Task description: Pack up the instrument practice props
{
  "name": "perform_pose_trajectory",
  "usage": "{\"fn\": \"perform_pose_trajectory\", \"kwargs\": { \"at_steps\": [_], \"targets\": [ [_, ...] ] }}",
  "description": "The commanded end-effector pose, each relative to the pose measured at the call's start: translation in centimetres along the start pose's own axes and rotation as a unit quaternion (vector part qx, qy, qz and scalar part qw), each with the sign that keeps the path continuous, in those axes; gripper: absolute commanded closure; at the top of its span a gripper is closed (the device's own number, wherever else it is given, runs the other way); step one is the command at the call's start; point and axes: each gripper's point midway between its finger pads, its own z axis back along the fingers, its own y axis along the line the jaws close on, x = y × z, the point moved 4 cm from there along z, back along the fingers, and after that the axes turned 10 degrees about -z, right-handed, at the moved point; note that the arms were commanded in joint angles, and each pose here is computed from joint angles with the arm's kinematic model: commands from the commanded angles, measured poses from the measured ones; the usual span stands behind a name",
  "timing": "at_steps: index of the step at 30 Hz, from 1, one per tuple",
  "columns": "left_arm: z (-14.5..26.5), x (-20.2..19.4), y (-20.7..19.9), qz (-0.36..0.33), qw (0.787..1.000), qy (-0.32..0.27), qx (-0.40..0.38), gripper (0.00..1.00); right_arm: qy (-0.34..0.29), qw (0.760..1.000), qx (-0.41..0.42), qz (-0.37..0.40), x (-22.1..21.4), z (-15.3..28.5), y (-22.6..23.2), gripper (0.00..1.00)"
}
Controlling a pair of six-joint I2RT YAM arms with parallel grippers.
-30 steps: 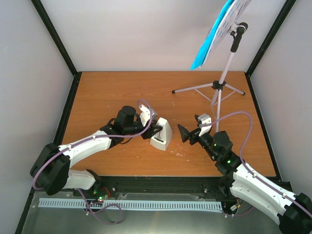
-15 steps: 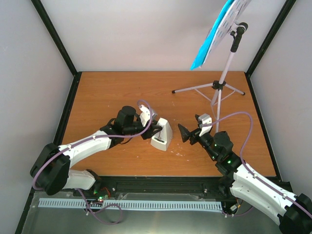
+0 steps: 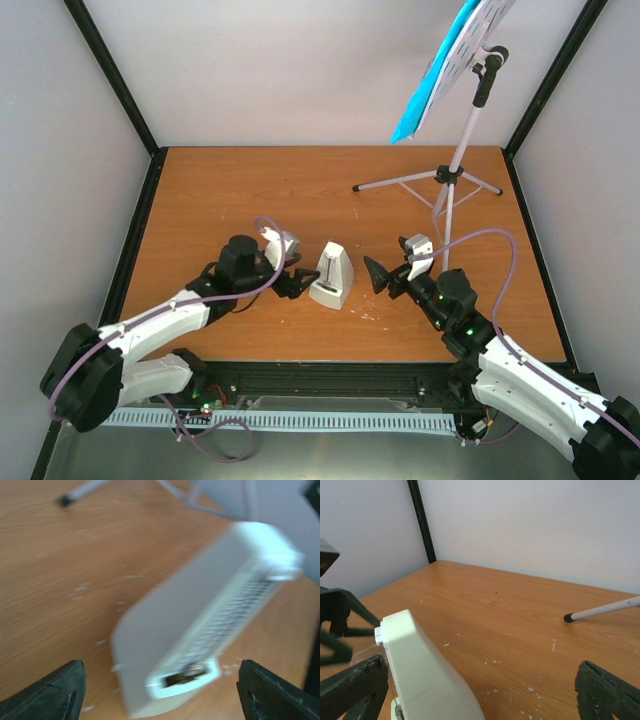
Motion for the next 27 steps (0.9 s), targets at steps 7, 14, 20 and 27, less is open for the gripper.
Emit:
{"fn": "perform_pose_trajectory", "kwargs": {
  "at_steps": [7,14,20,27],
  "targets": [
    [6.3,-4.8,13.1,0.239,0.932,0.008,0.271,0.23,0.019,0.999,0.021,-0.040,0.0,-0.7,0.6,0.00],
    [4.8,-7.3,16.1,0.253,0.910,0.087,0.318,0.34,0.044,0.998,0.023,-0.049,-0.4,-0.7,0.8,0.00],
    [3.9,-7.5,16.8,0.253,0.909,0.103,0.315,0.43,0.044,0.998,0.021,-0.049,-0.7,-0.6,0.7,0.00],
    [3.2,-8.4,18.2,0.263,0.894,0.130,0.338,0.47,0.048,0.997,0.022,-0.048,-0.9,-0.7,0.7,0.00]
  ]
}}
